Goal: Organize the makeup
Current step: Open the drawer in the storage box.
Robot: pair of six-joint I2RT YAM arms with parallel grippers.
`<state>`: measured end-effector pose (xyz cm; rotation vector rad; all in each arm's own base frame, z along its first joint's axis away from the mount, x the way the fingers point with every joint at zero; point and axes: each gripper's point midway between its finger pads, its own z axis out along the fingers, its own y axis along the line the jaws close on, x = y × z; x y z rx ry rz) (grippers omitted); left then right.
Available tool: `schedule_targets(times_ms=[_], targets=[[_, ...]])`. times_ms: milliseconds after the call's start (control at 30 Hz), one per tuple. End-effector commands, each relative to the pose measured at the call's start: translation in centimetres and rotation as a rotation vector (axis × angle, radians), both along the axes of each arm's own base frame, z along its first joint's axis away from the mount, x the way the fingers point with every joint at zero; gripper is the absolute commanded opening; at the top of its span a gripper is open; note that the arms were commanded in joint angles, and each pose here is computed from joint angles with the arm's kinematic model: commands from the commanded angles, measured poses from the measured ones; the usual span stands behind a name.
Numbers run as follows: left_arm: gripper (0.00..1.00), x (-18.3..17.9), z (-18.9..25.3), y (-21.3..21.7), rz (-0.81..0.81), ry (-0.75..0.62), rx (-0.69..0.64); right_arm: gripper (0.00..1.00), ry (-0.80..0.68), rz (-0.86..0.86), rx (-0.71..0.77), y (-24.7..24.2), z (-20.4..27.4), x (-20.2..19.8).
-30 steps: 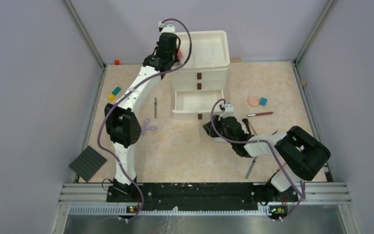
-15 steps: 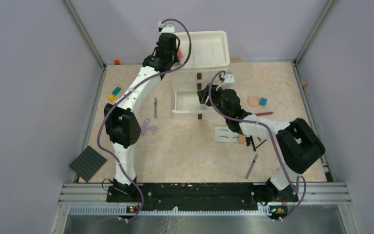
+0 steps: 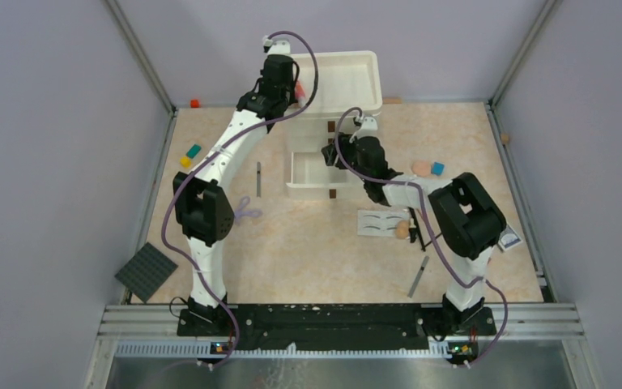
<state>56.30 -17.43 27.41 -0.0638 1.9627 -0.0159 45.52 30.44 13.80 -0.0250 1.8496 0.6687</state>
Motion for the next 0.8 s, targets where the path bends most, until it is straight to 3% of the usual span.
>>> schedule_targets(times_ms=[0,433,767], targets=[[0.00,-1.7,-4.6,2.0,0.021,0.163,0.068,0.59,-0.079,-0.005,0.083,0.9,3.6,2.0],[0.00,-1.6,-4.9,2.1,0.026,0.167,0.071,0.53,-0.033,-0.059,0.085,0.9,2.9,4.8],[0.00,-1.5,-4.8,2.2,0.031,0.164,0.077,0.01,-0.093,-0.056,0.095,0.0,4.3,3.8]])
